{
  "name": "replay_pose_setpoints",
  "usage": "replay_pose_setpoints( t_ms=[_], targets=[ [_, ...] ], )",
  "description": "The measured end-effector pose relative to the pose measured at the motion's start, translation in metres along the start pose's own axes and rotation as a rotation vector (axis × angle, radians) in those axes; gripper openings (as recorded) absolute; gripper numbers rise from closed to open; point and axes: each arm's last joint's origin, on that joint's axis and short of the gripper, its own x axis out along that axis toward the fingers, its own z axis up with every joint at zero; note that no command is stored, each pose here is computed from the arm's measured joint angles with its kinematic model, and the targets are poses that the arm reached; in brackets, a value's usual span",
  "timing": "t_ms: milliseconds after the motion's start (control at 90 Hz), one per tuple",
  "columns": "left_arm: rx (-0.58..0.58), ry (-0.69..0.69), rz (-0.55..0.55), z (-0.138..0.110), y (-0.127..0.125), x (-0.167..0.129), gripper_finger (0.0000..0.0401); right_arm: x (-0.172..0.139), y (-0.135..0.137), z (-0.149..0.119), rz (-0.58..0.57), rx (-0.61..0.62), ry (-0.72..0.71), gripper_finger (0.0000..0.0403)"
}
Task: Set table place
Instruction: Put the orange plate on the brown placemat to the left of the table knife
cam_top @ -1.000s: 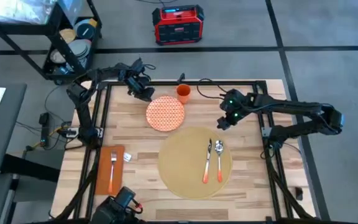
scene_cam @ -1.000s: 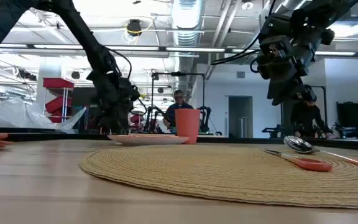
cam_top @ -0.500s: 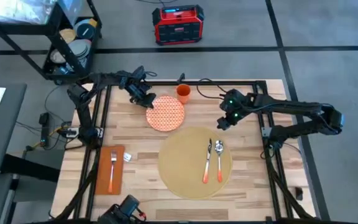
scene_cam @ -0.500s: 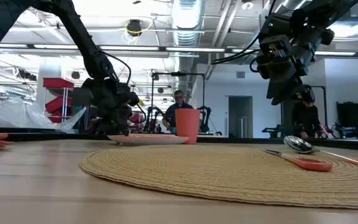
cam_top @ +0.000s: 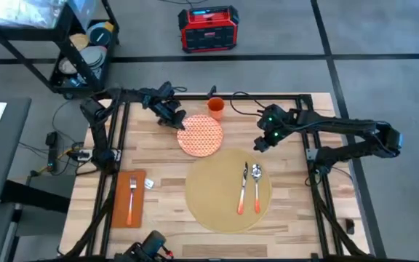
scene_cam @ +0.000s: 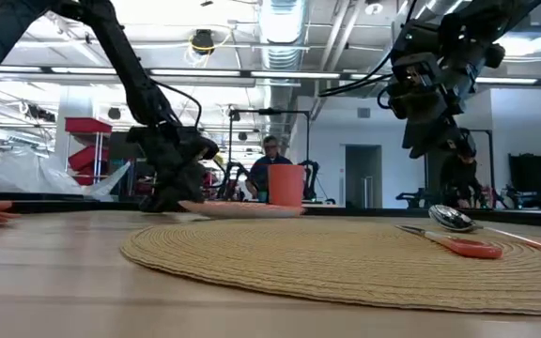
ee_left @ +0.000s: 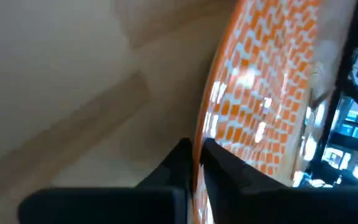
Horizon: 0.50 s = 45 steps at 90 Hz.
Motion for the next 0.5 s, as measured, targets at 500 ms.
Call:
replay_pose_setpoints(
  t_ms=[500],
  targets=[
    [-0.079,0.02,-0.049,-0.015,-0.023,-0.026,0.0,0.0,0.0,0.0,-0.001,0.025,0.0,0.0087]
  ],
)
